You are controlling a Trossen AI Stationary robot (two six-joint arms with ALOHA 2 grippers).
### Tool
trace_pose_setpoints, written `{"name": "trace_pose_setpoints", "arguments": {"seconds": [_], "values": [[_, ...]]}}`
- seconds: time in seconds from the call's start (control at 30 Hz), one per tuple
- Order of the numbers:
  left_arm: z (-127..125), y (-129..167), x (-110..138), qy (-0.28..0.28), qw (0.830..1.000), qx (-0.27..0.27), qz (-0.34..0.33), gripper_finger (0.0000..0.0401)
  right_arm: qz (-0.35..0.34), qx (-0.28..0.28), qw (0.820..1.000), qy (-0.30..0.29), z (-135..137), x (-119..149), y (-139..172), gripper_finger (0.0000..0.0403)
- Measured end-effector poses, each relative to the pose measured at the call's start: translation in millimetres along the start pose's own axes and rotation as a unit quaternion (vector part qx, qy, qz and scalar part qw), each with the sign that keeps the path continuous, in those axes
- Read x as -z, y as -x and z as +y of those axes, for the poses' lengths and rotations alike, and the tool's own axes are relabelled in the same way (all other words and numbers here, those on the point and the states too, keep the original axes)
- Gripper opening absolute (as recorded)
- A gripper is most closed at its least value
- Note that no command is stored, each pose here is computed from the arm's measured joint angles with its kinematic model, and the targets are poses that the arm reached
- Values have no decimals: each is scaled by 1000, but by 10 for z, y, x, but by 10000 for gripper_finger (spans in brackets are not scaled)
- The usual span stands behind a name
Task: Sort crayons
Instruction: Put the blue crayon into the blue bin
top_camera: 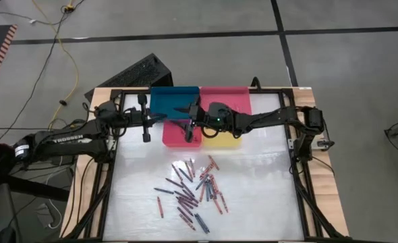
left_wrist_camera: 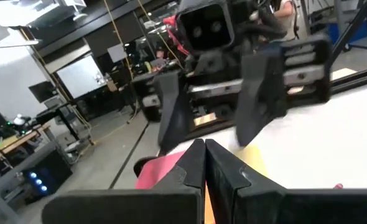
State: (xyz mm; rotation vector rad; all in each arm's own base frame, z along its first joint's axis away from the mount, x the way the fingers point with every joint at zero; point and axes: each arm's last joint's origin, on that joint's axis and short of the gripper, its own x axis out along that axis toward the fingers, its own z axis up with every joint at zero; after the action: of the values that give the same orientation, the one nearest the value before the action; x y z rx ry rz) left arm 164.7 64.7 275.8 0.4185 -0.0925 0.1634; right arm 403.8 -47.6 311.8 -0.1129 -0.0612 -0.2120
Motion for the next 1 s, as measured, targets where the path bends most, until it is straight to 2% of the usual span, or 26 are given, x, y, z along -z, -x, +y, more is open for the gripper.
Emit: {"name": "trace_pose_setpoints", "arguments": {"seconds": [0.17, 0.3, 0.47, 0.6, 0.73, 0.83, 1.0], "values": [[-6, 0, 9, 12, 1000, 5, 4, 2, -15, -6, 1000, 0, 71, -37, 9, 240], [-14, 1, 36, 13, 1000, 6, 19, 1, 5, -7, 1000, 0, 78, 2, 9, 240], [-68, 15, 158, 19, 996, 32, 80, 1, 9, -8, 1000, 11, 160, -3, 21, 240], [-109, 43, 268, 24, 989, 40, 143, 0, 38, 36, 998, 44, 196, -37, 78, 240], [-143, 55, 387, 52, 977, 37, 206, 0, 77, 79, 991, 74, 151, -117, 180, 240], [-181, -2, 471, 67, 966, 64, 240, 0, 93, 93, 988, 79, 115, -141, 220, 240], [-202, -221, 586, 61, 936, 122, 324, 0, 103, 103, 986, 82, 24, -170, 255, 240]]}}
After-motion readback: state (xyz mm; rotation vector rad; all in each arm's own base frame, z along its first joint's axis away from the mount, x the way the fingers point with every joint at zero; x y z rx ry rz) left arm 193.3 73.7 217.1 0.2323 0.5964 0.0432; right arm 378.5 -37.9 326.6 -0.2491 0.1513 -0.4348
